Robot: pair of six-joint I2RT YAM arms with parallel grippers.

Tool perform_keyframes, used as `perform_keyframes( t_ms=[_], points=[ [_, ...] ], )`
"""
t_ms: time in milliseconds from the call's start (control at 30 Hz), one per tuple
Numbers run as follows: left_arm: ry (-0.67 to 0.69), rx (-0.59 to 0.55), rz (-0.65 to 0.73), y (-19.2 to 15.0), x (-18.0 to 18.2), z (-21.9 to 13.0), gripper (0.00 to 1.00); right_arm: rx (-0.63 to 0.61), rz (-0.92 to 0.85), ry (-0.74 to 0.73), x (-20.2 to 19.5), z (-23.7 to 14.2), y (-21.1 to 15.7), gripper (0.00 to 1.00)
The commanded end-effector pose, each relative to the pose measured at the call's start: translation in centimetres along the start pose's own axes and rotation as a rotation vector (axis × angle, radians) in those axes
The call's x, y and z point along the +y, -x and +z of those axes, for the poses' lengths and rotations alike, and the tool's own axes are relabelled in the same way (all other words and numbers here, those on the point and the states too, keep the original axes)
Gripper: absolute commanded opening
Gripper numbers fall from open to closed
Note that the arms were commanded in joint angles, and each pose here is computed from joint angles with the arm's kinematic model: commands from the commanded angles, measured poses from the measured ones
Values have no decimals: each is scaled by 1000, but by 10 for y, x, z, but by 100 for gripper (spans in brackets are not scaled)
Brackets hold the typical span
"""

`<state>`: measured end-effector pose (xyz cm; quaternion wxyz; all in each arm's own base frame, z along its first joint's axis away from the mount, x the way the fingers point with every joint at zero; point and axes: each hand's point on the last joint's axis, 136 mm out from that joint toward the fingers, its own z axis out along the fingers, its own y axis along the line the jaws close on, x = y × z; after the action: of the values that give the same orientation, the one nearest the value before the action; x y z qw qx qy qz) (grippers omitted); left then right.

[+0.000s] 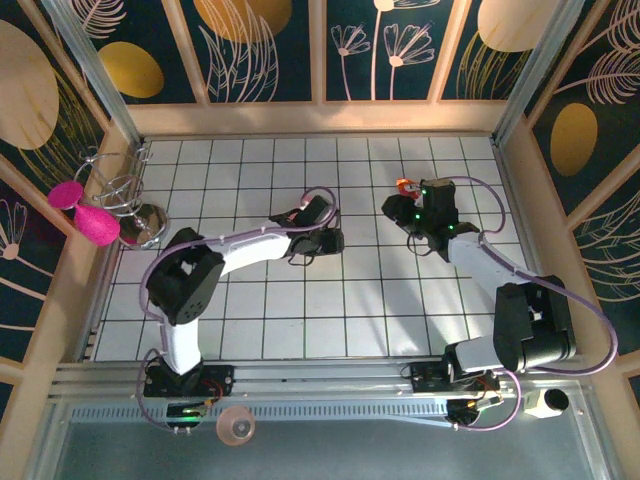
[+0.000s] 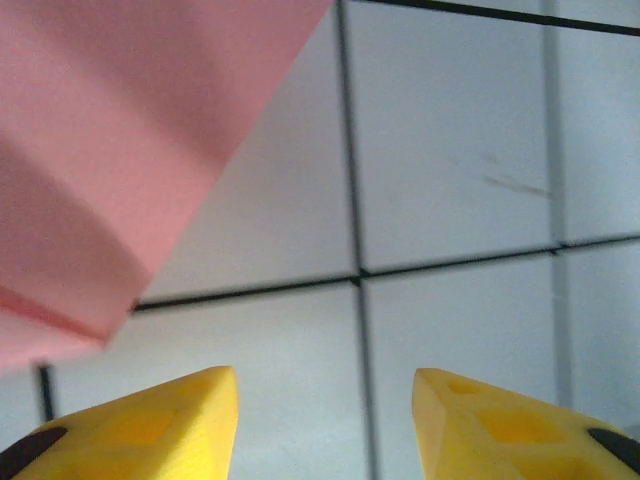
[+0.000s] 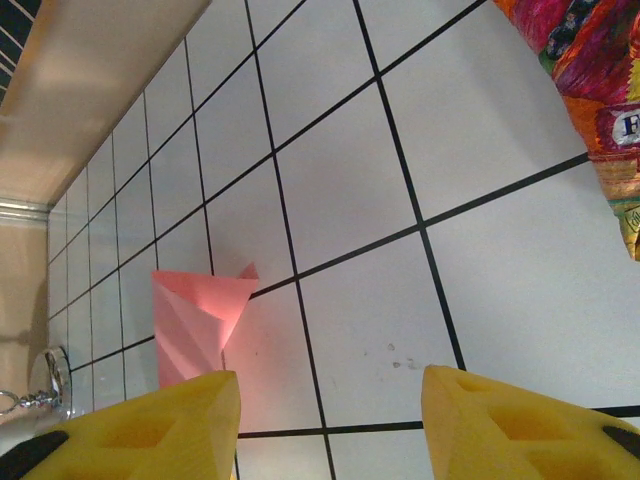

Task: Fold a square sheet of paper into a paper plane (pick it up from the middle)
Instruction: Turn over the paper at the center of the table.

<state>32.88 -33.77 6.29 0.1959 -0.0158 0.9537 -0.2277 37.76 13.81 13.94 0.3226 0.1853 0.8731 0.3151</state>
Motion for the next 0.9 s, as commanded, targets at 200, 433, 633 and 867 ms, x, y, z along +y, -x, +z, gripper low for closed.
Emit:
perform_keyframes(
  t_ms=[200,433,633,867],
  points=[
    [-182,-90,-104,32,-5,-41,54,-5,16,64,10,4,1,52],
    [-56,-130,-146,51,57,-31,56,18,24,89,15,7,-4,53],
    [76,-200,-143,76,88,-19,59,65,26,119,20,13,-13,53],
    [102,-156,-159,76,98,3,59,74,44,113,18,15,-17,53]
  ],
)
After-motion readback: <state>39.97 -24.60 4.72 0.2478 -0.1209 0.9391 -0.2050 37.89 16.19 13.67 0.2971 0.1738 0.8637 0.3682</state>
